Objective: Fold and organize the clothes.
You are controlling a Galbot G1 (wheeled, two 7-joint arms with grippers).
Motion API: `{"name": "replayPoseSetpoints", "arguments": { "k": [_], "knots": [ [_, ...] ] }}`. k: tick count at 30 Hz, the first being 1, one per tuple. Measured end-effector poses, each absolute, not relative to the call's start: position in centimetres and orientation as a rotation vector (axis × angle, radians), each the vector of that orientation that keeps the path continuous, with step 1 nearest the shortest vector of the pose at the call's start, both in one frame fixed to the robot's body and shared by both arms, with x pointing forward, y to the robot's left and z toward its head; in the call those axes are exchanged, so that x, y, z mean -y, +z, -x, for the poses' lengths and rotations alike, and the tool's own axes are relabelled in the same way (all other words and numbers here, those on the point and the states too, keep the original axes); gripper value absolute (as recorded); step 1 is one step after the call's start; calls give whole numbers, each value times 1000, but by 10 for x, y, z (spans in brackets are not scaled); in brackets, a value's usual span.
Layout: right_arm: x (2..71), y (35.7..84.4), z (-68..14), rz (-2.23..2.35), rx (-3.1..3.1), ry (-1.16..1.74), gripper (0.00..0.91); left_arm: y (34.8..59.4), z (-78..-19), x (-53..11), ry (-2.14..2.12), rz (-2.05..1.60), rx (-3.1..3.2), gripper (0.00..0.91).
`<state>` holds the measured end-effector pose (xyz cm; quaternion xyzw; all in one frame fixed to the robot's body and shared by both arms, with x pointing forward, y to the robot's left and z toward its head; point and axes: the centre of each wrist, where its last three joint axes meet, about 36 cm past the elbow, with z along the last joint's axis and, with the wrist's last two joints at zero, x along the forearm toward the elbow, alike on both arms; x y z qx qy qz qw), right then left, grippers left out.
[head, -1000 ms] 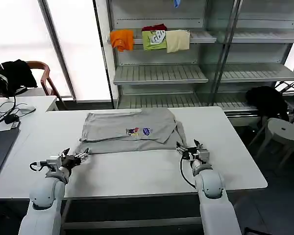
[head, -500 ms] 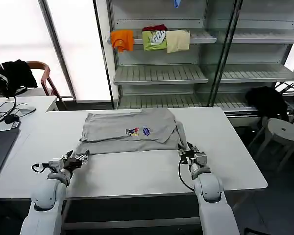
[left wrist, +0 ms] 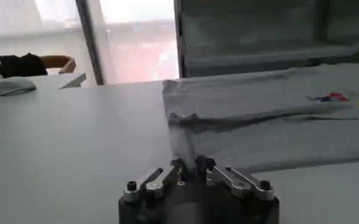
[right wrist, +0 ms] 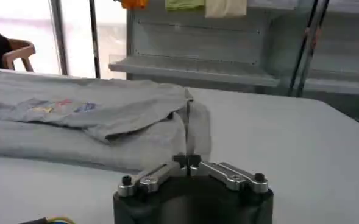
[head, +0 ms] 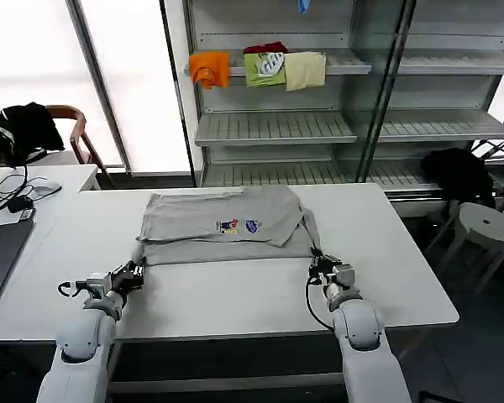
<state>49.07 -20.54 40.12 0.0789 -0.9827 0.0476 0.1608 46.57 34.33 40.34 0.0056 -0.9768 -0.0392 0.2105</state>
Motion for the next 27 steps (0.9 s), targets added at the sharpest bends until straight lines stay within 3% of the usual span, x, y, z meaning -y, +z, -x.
{"name": "replayPoseSetpoints", "arguments": {
  "k": [13,27],
  "knots": [
    [216,408,-473,-223,2787,72,0,412,-449,-351,-134,-16,2731,0],
    [217,431,-405,-230,2783,59,0,436,-381,-356,-37,58,2741,0]
  ]
}}
